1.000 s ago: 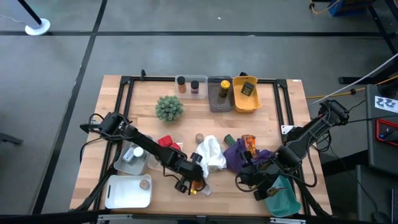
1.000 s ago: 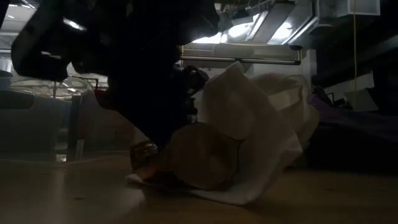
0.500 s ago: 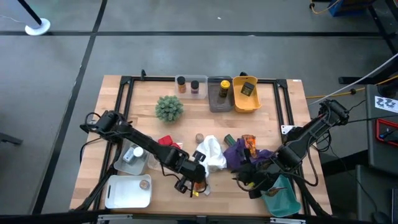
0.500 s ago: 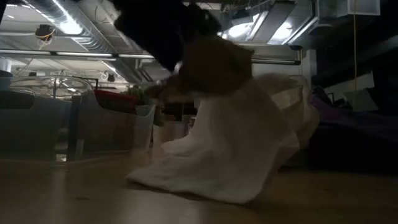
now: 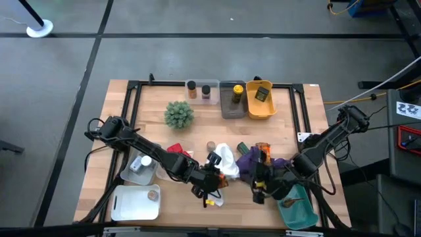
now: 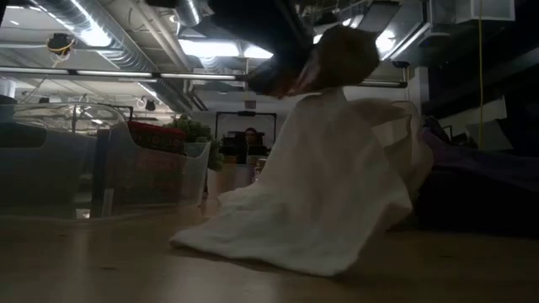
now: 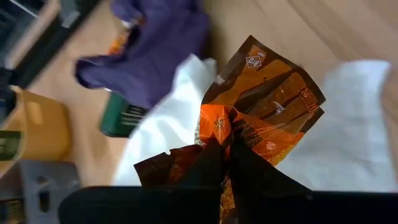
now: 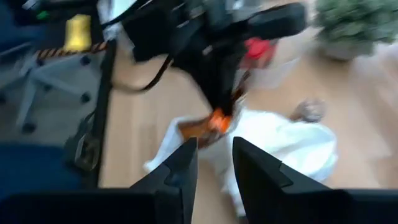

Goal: Sort spices by type
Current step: Put the bottom orange seasoning bag into the green bin

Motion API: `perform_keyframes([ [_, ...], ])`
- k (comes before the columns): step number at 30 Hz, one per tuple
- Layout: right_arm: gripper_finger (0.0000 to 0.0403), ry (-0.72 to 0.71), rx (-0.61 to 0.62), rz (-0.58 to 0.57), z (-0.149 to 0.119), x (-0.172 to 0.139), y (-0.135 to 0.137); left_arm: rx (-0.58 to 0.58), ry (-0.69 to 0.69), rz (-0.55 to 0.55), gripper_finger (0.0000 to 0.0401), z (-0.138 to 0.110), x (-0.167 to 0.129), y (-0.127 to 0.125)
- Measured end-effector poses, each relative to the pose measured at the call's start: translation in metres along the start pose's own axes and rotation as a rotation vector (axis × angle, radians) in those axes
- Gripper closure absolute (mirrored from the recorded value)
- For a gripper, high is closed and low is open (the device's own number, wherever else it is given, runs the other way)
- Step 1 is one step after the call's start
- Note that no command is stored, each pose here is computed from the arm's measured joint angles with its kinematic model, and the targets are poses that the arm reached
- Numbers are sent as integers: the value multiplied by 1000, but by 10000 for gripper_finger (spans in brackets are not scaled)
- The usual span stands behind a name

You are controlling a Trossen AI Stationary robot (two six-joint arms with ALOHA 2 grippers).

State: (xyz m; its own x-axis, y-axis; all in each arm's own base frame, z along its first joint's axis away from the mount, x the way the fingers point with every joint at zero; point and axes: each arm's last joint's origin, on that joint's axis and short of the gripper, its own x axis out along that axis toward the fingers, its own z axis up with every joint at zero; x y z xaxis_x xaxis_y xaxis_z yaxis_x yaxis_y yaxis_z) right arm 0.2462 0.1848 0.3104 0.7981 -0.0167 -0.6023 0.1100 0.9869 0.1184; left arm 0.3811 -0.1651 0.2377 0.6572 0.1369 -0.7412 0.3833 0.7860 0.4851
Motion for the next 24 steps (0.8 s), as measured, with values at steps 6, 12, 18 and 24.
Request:
perform_keyframes([
  [6,300,-10,54,-44,11,13,-16,34,-47,75,392,7,-1,2],
  [12,300,32,67,18,17,32,-22,80,-68,132,397,12,-4,0],
  [18,300,37,21,84,17,50,-16,83,-87,158,392,15,-6,-4],
  [24,300,27,-24,40,14,59,-15,87,-100,157,396,17,-9,-8],
])
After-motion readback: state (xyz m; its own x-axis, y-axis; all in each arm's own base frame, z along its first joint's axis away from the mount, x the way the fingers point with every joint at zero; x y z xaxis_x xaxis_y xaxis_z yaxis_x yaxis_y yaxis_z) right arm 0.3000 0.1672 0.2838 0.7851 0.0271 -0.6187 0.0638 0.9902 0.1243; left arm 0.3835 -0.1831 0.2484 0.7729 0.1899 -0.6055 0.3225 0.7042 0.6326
